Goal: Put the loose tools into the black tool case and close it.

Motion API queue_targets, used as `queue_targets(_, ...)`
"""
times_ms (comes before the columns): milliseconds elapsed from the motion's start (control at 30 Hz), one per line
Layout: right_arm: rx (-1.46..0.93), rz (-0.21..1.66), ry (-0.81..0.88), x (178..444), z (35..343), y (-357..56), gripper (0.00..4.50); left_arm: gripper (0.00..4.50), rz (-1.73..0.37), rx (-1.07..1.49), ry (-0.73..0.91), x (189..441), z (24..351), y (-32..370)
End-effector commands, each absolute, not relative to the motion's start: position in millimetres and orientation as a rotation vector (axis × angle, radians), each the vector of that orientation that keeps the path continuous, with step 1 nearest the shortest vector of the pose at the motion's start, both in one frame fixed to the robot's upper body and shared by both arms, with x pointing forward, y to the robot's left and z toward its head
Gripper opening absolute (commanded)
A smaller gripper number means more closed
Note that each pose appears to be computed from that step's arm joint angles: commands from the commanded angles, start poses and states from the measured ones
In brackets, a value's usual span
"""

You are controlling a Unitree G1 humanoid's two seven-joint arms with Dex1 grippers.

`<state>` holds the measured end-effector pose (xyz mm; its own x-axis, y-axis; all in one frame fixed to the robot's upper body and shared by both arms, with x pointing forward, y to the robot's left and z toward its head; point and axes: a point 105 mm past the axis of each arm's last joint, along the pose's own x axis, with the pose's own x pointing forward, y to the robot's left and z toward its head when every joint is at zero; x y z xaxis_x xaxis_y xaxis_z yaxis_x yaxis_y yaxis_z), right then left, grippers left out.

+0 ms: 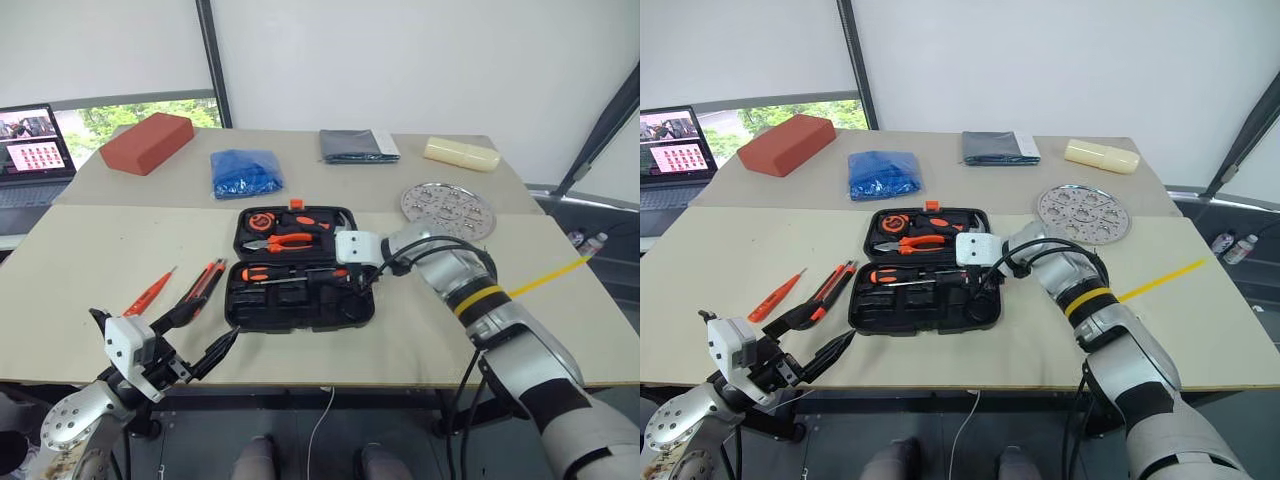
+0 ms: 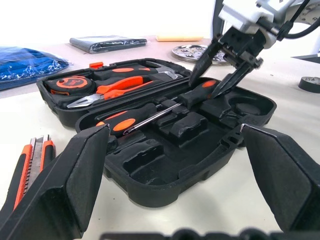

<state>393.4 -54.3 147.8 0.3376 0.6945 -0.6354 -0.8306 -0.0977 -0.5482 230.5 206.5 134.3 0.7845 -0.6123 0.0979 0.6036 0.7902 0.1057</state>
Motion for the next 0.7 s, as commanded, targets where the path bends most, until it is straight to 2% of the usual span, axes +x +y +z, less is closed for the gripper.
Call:
queue_targets(33, -1.020, 1.393, 0.021, 385.2, 179.2, -56.5, 3.29, 4.50, -0.649, 0.111, -0.189, 229.3, 147.9, 207.4)
queue_targets(100, -0.917, 1.398, -0.007, 387.3, 192.9, -57.7, 3.29, 4.50, -0.644, 0.111, -0.190, 229.2, 147.7, 208.6)
queue_targets(167, -0.751, 1.388, -0.020, 391.0, 200.7, -53.0, 2.72, 4.50, -0.636, 0.112, -0.190, 229.0, 147.5, 209.8)
queue_targets(200, -0.699, 1.396, -0.007, 391.0, 199.2, -51.1, 2.58, 4.50, -0.634, 0.111, -0.192, 229.0, 147.6, 210.0)
queue_targets(367, -0.569, 1.367, 0.022, 394.4, 175.8, -31.1, 0.75, 4.50, -0.630, 0.111, -0.193, 229.6, 147.6, 210.3)
queue_targets(433, -0.568, 1.363, 0.032, 393.6, 166.4, -24.4, 0.17, 4.50, -0.630, 0.112, -0.190, 229.9, 147.3, 210.4)
queue_targets(467, -0.566, 1.366, 0.045, 392.4, 160.4, -20.3, 0.04, 4.50, -0.629, 0.112, -0.189, 230.2, 147.0, 210.8)
queue_targets(700, -0.671, 1.356, 0.179, 388.8, 120.8, -13.5, 0.04, 4.50, -0.623, 0.119, -0.169, 231.8, 143.5, 211.3)
